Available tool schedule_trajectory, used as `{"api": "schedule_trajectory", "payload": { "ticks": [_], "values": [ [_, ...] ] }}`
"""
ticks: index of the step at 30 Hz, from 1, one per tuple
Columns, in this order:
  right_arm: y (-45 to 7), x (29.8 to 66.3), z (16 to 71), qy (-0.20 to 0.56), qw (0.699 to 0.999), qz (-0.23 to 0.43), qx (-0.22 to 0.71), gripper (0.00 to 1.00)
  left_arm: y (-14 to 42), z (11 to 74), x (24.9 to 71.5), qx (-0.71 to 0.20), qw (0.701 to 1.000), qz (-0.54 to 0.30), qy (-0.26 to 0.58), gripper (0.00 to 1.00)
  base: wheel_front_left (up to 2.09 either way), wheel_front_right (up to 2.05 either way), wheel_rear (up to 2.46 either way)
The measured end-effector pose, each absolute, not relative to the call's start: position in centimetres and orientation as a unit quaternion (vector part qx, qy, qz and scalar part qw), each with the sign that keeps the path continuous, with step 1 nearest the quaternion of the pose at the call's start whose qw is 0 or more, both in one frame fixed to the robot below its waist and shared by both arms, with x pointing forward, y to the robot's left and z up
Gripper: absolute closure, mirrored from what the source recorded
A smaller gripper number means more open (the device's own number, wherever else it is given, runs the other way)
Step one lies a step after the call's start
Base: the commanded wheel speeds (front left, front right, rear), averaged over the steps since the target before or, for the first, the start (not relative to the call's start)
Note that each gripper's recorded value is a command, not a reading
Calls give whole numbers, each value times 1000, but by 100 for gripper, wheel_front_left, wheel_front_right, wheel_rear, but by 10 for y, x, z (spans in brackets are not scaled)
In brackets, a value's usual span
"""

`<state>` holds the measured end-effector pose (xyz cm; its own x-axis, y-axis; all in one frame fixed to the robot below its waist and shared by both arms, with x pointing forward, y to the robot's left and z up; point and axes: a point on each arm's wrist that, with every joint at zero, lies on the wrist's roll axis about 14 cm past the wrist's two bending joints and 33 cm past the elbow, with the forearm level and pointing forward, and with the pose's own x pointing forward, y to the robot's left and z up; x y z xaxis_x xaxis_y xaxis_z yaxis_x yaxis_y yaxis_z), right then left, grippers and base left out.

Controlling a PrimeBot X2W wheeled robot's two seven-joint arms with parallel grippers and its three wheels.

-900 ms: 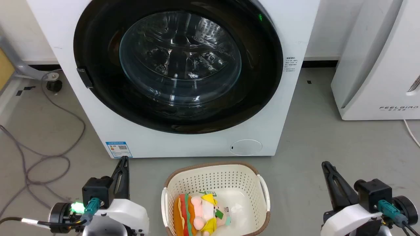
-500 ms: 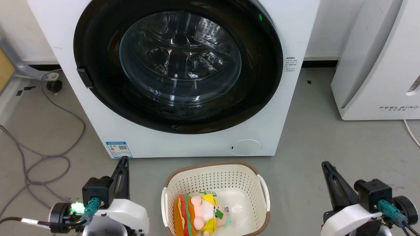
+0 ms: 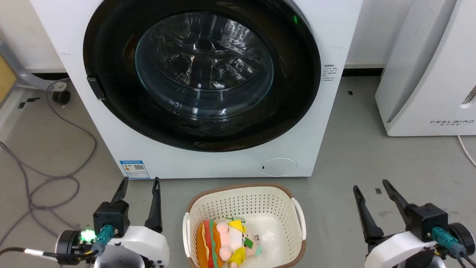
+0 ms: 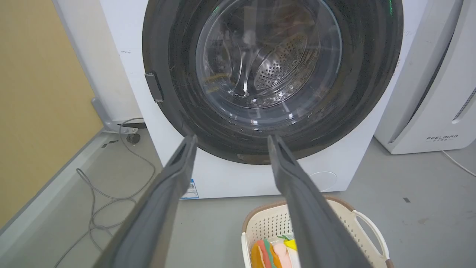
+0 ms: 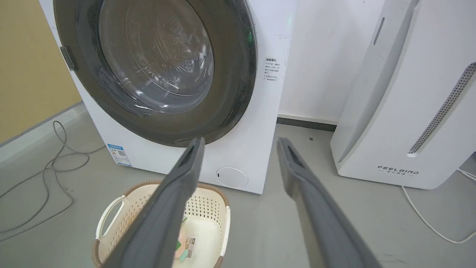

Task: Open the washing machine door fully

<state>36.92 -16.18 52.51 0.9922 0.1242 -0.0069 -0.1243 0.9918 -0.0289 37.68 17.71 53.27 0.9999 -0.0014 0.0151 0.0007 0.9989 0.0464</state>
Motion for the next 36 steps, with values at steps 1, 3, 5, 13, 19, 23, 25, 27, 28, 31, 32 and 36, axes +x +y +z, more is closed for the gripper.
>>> {"api": "schedule_trajectory", "payload": {
  "ticks": [1,3,5,13,19,23,25,27,28,31,32,36],
  "values": [
    [-162,369,526,2,998,62,-13,0,177,533,377,23,1000,0,-10,0,0,0,0],
    [-163,369,527,-2,998,60,-8,0,177,534,377,23,1000,2,-11,0,0,0,0],
    [-164,370,528,-5,998,59,-4,0,177,534,377,23,1000,1,-12,0,0,0,0],
    [-166,370,534,-19,998,56,22,0,176,536,377,21,1000,3,-20,0,0,0,0],
    [-167,370,540,-33,997,56,37,0,176,537,377,19,999,6,-27,0,0,0,0],
    [-167,370,542,-38,995,55,69,100,176,538,377,19,999,8,-30,0,0,0,0],
    [-167,370,543,-42,993,55,96,100,176,538,376,18,999,9,-31,0,0,0,0],
    [-168,370,545,-45,990,54,120,100,176,539,376,18,999,11,-34,0,0,0,0],
    [-168,370,545,-47,989,53,133,100,177,539,376,18,999,11,-35,0,0,0,0],
    [-170,370,547,-53,982,51,177,100,177,539,376,18,999,12,-36,0,0,0,0],
    [-170,370,547,-54,979,50,190,100,177,540,376,18,999,14,-39,0,0,0,0],
    [-173,371,546,-56,966,46,250,100,177,541,375,15,999,15,-42,0,0,0,0]
  ]
}}
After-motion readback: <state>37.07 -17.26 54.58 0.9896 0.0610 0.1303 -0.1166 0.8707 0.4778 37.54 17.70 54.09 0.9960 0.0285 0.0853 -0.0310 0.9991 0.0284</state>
